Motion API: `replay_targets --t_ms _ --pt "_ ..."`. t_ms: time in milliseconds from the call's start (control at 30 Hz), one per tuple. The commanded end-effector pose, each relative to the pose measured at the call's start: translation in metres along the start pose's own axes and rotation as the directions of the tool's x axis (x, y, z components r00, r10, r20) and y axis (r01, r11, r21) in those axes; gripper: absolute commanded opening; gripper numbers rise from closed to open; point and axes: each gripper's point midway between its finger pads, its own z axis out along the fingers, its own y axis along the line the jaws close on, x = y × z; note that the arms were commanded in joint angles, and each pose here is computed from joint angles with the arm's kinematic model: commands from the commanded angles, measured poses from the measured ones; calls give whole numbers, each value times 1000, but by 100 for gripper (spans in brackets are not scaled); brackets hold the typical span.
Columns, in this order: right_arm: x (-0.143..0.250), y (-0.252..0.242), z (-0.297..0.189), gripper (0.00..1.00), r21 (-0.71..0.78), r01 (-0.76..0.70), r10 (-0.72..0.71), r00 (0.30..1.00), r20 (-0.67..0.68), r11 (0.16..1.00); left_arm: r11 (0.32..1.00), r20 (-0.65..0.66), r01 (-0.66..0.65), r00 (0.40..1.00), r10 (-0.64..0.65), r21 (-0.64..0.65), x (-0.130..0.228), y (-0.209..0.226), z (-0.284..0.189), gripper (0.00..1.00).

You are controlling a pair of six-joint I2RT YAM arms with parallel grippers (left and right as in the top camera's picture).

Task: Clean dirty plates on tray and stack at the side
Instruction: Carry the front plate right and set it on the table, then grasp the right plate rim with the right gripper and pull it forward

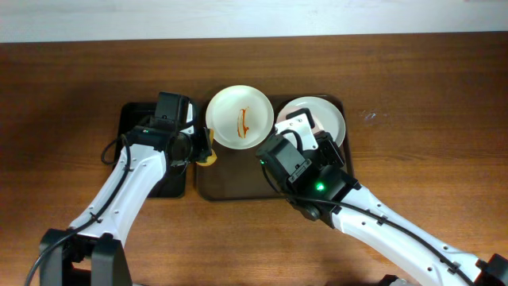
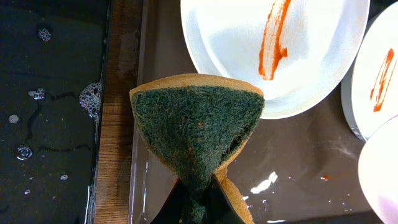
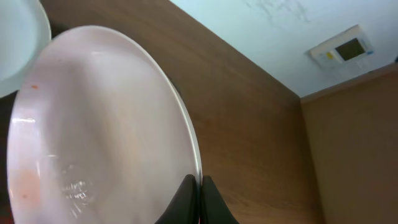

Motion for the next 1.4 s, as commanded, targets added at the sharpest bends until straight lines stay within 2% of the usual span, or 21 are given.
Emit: replay_targets --t_ms 0,33,100,233,400,467,533,567,633,767,833,967,1000,1033,1133,1200,1300,1333,1367 --pt "-15 -5 -13 4 7 11 -11 999 52 1000 1000 14 -19 1000 19 -1 -2 0 -4 0" --pt "-15 -10 -13 4 40 9 -11 999 53 999 1000 13 -19 1000 19 -1 -2 1 -4 0" --pt "-13 -18 -8 4 60 -90 87 995 43 994 1000 13 -19 1000 19 0 -2 0 -4 0" --pt "4 -19 20 4 -39 -287 284 956 -72 957 1000 13 -20 1000 20 -1 -2 0 -4 0" --pt "33 -67 60 4 -68 -488 459 853 -246 870 1000 13 -19 1000 19 -1 -2 1 -4 0" --pt "56 -100 78 4 -63 -615 567 758 -324 786 1000 13 -19 1000 19 -1 -2 1 -4 0" --pt "95 -131 96 4 -24 -734 660 623 -420 678 1000 13 -19 1000 19 -1 -2 1 -4 0" --pt "104 -137 100 4 -10 -758 679 589 -438 652 1000 13 -19 1000 19 -1 -2 1 -4 0" --pt "138 -155 114 4 42 -828 732 469 -495 559 1000 13 -19 1000 19 0 -2 0 -4 0" --pt "194 -163 139 4 136 -885 760 294 -579 446 1000 12 -19 1000 19 -1 -2 1 -4 0" --pt "218 -162 152 4 184 -890 761 231 -606 417 1000 12 -19 1000 19 -1 -2 1 -4 0" --pt "239 -168 170 4 195 -917 779 168 -605 349 1000 12 -19 1000 19 -1 -2 1 -4 0" --pt "235 -169 171 4 169 -930 780 164 -603 327 1000 11 -19 1000 19 -2 -1 1 -4 0" --pt "222 -162 170 5 79 -947 757 196 -624 310 1000 13 -19 1000 19 -4 -2 1 -4 0" --pt "173 -130 154 15 -212 -942 655 334 -678 260 1000 15 -20 1000 20 -4 -2 1 -4 0" --pt "154 -113 141 19 -289 -908 599 418 -683 303 1000 15 -20 1000 20 -4 -2 1 -4 0" --pt "104 -92 115 33 -414 -836 528 549 -649 360 1000 18 -20 1000 20 -12 -3 2 -4 0" --pt "91 -85 106 39 -440 -809 496 587 -640 389 1000 19 -20 1000 20 -16 -3 3 -4 0" --pt "71 -70 91 50 -518 -737 420 674 -608 434 999 26 -20 999 21 -33 -4 6 -4 0"
